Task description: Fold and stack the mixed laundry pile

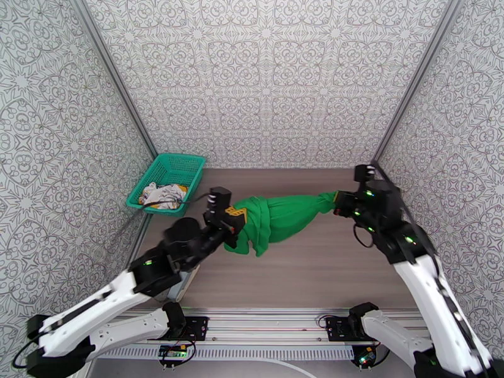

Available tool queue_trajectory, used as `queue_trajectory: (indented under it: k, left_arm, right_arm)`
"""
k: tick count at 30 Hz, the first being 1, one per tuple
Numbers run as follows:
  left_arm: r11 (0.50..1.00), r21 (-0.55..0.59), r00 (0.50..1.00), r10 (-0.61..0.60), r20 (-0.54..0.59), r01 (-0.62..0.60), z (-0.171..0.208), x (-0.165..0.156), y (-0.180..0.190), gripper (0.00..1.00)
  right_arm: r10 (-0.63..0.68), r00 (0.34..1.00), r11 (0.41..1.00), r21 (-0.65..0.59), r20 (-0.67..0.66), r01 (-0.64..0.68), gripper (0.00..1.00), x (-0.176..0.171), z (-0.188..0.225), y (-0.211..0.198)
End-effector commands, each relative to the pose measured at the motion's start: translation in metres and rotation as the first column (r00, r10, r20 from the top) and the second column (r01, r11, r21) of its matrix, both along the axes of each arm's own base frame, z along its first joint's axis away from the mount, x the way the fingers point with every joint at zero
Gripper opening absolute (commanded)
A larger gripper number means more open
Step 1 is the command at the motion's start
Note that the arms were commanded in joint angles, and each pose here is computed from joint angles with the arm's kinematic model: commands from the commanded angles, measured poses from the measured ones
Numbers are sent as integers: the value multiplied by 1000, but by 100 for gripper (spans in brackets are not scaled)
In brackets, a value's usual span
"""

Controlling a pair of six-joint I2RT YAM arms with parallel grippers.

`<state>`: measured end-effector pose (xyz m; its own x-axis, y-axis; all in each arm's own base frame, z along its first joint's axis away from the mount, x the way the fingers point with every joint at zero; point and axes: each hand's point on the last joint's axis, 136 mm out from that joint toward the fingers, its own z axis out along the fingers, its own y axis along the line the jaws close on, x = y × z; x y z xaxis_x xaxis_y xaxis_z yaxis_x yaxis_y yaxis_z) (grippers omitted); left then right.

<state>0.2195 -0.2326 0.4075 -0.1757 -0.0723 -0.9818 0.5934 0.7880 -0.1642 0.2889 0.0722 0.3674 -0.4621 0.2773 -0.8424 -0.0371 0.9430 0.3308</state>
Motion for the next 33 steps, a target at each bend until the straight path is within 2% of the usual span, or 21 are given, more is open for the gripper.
queue_trajectory:
  k: [1, 3, 6, 9, 10, 11, 12, 13, 14, 16, 19, 26, 29, 33]
  left_arm:
    - [986, 155, 988, 79, -135, -58, -35, 22, 15, 0]
    - [989, 145, 959, 74, -274, -34, -66, 44, 13, 0]
    - [993, 121, 898, 53, -438, 1, -122, 81, 5, 8]
    - [984, 175, 849, 90, -520, 3, -177, 111, -1, 26]
    - [982, 187, 832, 101, -545, 3, -194, 120, -2, 35]
    - [980, 200, 813, 126, -569, -12, -212, 129, -1, 50]
    - [977, 211, 797, 144, -586, -22, -224, 134, 1, 54]
    - [975, 219, 783, 155, -603, -25, -235, 138, 1, 56]
    - [973, 230, 776, 169, -608, -32, -242, 139, 2, 58]
    - [967, 253, 772, 190, -606, -38, -246, 134, 2, 62]
    - [947, 319, 771, 228, -595, -34, -248, 112, 5, 65]
    - [906, 412, 754, 205, -624, 94, -289, 43, -19, 73]
    - [879, 450, 740, 196, -644, 159, -307, 27, -36, 78]
    - [811, 540, 757, 204, -621, 224, -327, 20, -59, 79]
  right_arm:
    - [-49, 990, 997, -66, -132, 41, 0, -3, -33, -10]
    - [-41, 980, 997, -70, -196, 28, 0, 11, -59, -4]
    - [-22, 956, 999, -53, -293, 6, 0, 35, -106, 9]
    - [-27, 924, 999, -39, -382, 13, 0, 58, -156, 15]
    - [-42, 911, 999, -43, -409, 27, 0, 67, -174, 13]
    - [-57, 898, 998, -49, -436, 39, 0, 74, -189, 10]
    - [-65, 887, 998, -48, -457, 48, 0, 78, -200, 7]
    - [-67, 872, 998, -42, -485, 53, 10, 83, -212, 4]
    - [-64, 856, 998, -32, -512, 55, 27, 86, -222, 3]
    - [-49, 841, 999, -21, -539, 44, 42, 83, -230, 3]
    - [-47, 842, 999, -18, -537, 44, 52, 68, -230, 1]
    - [80, 785, 993, 119, -614, -8, 55, 2, -258, 26]
    - [149, 744, 983, 180, -651, -40, 55, -27, -273, 48]
    - [227, 694, 967, 240, -684, -79, 55, -57, -291, 78]
